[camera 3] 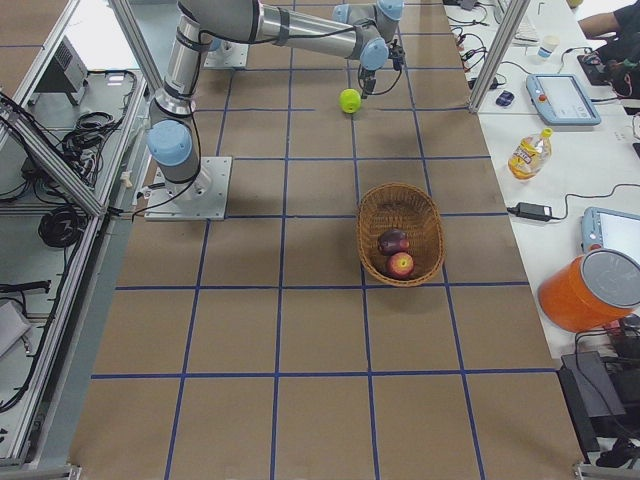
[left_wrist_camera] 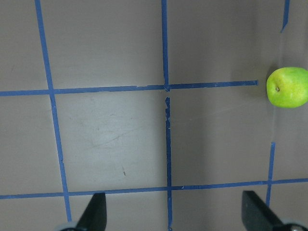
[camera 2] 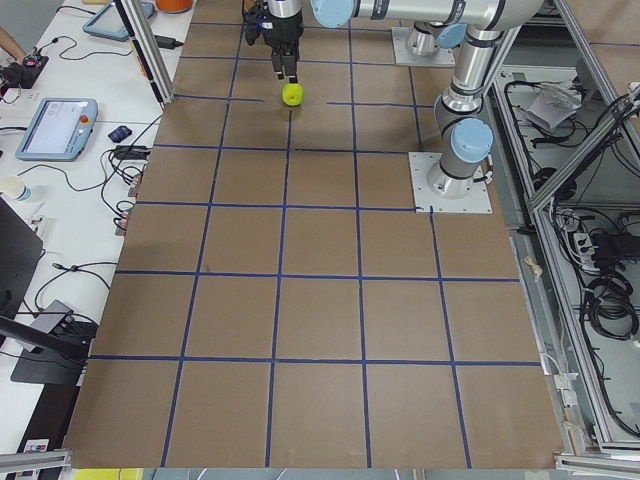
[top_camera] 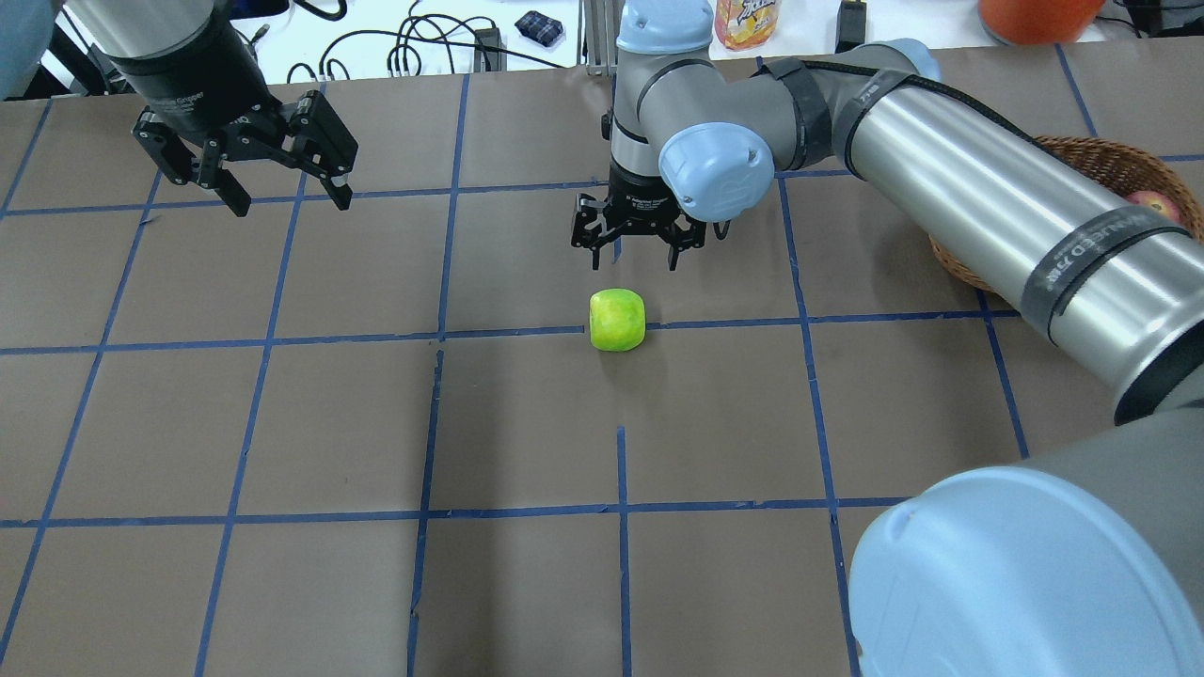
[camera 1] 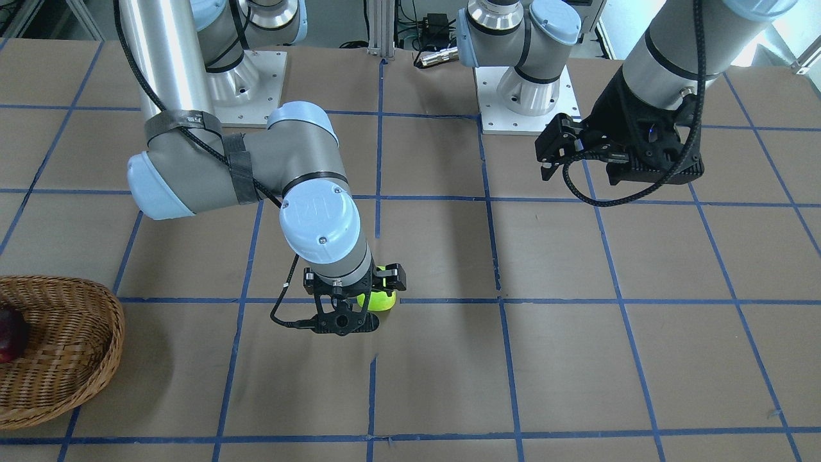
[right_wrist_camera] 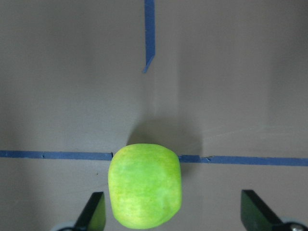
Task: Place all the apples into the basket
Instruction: 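Reach the right gripper down over the green apple, then close the right gripper on the green apple and lift it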
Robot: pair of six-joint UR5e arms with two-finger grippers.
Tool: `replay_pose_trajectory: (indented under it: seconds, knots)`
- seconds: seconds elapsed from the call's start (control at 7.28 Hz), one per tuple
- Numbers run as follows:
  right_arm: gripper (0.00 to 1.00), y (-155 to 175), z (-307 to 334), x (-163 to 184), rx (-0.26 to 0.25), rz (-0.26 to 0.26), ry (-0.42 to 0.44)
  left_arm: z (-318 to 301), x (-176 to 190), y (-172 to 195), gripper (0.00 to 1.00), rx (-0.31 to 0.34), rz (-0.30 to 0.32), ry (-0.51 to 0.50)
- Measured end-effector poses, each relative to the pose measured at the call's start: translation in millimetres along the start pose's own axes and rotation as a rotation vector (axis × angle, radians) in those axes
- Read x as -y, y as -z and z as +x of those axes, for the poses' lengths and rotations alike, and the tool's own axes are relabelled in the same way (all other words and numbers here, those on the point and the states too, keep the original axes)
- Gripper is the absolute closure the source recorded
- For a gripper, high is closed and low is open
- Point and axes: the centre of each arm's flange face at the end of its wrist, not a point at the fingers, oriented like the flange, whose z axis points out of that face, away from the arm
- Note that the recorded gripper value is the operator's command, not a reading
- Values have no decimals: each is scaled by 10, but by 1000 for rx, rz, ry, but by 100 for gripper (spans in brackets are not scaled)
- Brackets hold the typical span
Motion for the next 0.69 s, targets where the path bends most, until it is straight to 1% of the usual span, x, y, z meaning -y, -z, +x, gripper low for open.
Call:
replay_pose_trajectory:
  seconds: [0.41,0.69]
  knots:
    - [0,-302,-137,-43,-11,-36,16,30,-37,24,0,-5,5,-3]
    - [0,-492,-184,-41,-21,-54,-9,47,-65,95,0,-8,22,-3]
